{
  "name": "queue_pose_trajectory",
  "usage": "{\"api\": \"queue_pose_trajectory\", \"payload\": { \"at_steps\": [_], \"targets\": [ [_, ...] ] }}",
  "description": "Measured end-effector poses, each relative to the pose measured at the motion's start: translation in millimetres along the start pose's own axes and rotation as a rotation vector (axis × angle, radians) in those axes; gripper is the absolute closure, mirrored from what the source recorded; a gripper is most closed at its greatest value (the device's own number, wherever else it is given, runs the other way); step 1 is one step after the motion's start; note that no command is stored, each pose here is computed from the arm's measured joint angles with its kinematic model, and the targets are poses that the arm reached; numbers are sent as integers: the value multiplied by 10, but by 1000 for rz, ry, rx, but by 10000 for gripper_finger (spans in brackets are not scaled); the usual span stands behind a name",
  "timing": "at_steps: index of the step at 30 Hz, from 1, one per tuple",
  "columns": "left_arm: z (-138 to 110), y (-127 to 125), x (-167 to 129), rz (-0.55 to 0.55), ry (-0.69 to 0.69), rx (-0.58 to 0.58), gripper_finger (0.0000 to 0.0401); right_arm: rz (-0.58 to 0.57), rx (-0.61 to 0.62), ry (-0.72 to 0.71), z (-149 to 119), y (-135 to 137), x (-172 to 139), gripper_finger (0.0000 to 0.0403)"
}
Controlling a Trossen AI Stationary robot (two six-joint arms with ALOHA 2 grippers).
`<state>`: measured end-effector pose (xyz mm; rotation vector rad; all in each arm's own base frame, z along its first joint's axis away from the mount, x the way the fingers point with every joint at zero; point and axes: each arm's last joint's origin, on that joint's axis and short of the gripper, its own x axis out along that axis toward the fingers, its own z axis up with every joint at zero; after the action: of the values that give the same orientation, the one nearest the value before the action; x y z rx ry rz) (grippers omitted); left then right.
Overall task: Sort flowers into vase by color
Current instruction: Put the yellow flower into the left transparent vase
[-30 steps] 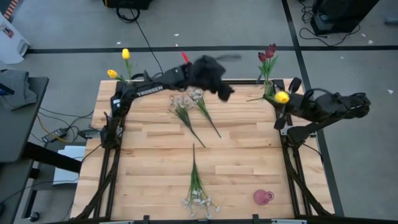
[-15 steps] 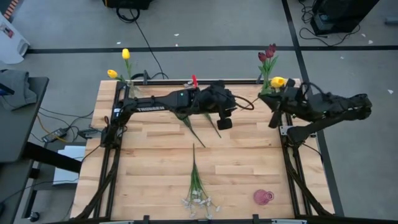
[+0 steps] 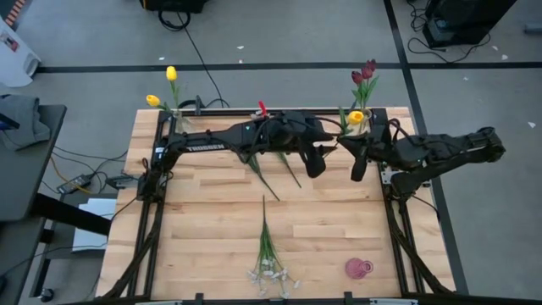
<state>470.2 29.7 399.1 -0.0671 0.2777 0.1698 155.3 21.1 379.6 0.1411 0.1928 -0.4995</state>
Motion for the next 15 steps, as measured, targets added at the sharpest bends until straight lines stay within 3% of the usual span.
{"api": "queue_pose_trajectory", "payload": {
  "at_steps": [4, 15],
  "targets": [
    [13, -11, 0, -38, -10, -88, 254, 1, 5, 5, -5, 19, 31, 394],
    [95, 10, -52, -24, -36, -70, 253, 17, 24, 58, -58, 13, 36, 394]
  ]
}}
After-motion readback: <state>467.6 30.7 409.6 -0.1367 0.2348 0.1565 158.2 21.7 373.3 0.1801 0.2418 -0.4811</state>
